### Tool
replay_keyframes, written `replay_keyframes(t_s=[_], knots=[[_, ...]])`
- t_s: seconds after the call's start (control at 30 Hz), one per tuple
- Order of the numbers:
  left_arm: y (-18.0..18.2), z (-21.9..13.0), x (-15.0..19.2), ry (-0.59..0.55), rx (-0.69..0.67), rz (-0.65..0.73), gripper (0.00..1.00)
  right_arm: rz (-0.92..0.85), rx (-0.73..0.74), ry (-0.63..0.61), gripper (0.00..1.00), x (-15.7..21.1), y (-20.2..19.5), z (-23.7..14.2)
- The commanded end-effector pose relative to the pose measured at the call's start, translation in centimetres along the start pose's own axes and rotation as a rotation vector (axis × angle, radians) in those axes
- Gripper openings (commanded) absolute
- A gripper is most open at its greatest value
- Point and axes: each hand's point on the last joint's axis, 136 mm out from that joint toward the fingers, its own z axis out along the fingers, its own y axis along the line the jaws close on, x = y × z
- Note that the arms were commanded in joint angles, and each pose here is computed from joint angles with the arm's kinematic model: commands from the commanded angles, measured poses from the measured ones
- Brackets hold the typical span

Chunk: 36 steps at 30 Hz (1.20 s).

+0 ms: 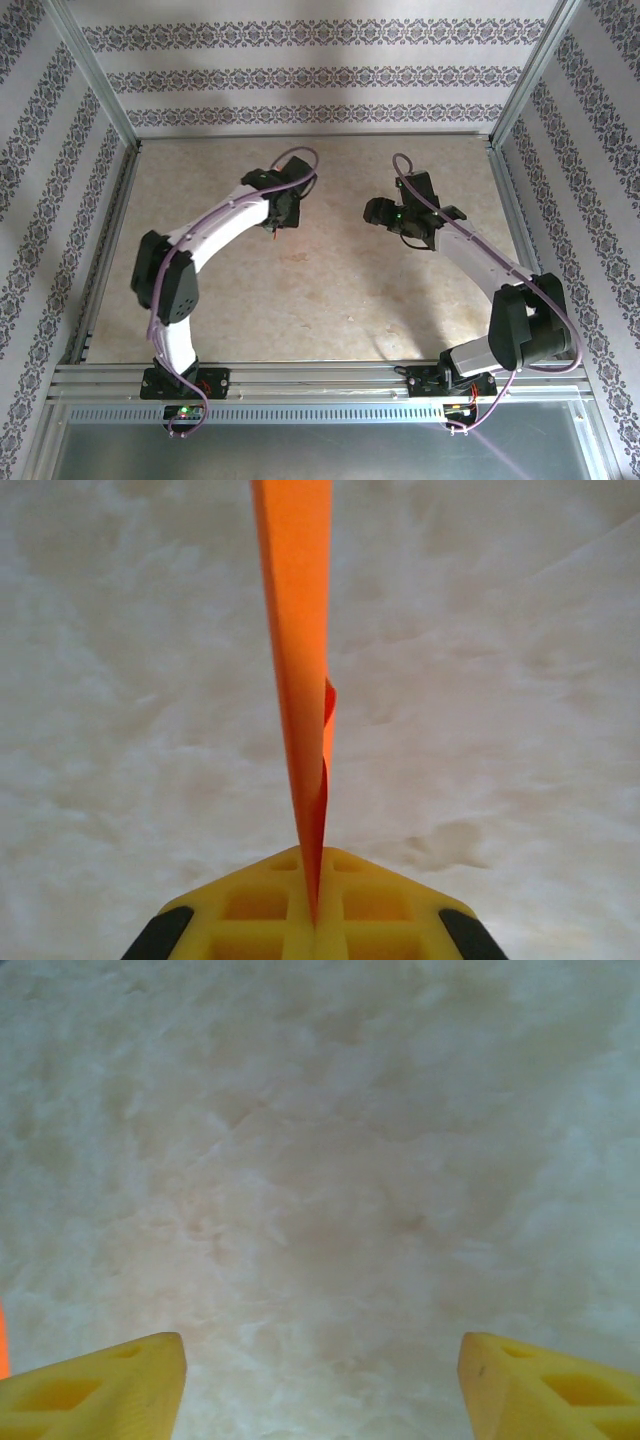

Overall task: Fold a paper plane with a square sheet of paper (pick it up from the middle)
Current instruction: Turn over the paper at the center of the table.

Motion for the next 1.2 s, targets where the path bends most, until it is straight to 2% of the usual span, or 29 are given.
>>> replay_keyframes(t_s=[0.0,0.1,0.23,0.4,0.43,0.57,0.63,0.77,1.0,1.17], knots=[[2.8,0.5,1.6,0.057,-0.291,0.183,0.05,0.011,0.13,-0.053,0.78,-0.1,-2.9,-1.0],[1.1,1.7,2.0,0.079,-0.321,0.217,0.05,0.025,0.154,-0.079,0.8,-0.1,-3.6,-1.4],[-2.6,3.3,3.1,0.127,-0.241,0.22,0.12,0.049,0.168,-0.094,0.8,0.0,-4.2,-1.6],[-6.3,3.1,3.5,0.155,-0.039,0.151,0.29,0.075,0.152,-0.096,0.79,-0.1,-4.1,-1.6],[-6.8,2.7,3.2,0.148,0.007,0.142,0.31,0.076,0.145,-0.092,0.79,-0.1,-4.0,-1.5],[-8.8,0.1,1.6,0.113,0.25,0.058,0.53,0.083,0.08,-0.059,0.79,0.3,-2.9,-0.6],[-8.7,-1.0,0.7,0.091,0.36,-0.018,0.56,0.088,0.012,-0.022,0.78,0.8,-1.8,0.1],[-5.4,-1.9,-0.8,0.038,0.463,-0.203,0.63,0.057,-0.091,0.041,0.78,2.1,1.3,1.5],[4.9,-0.8,0.0,-0.028,0.464,-0.558,0.69,-0.105,-0.213,0.179,0.76,6.7,9.3,4.1],[10.3,-1.9,1.2,-0.111,0.434,-0.694,0.84,-0.22,-0.311,0.29,0.72,10.8,15.4,5.9]])
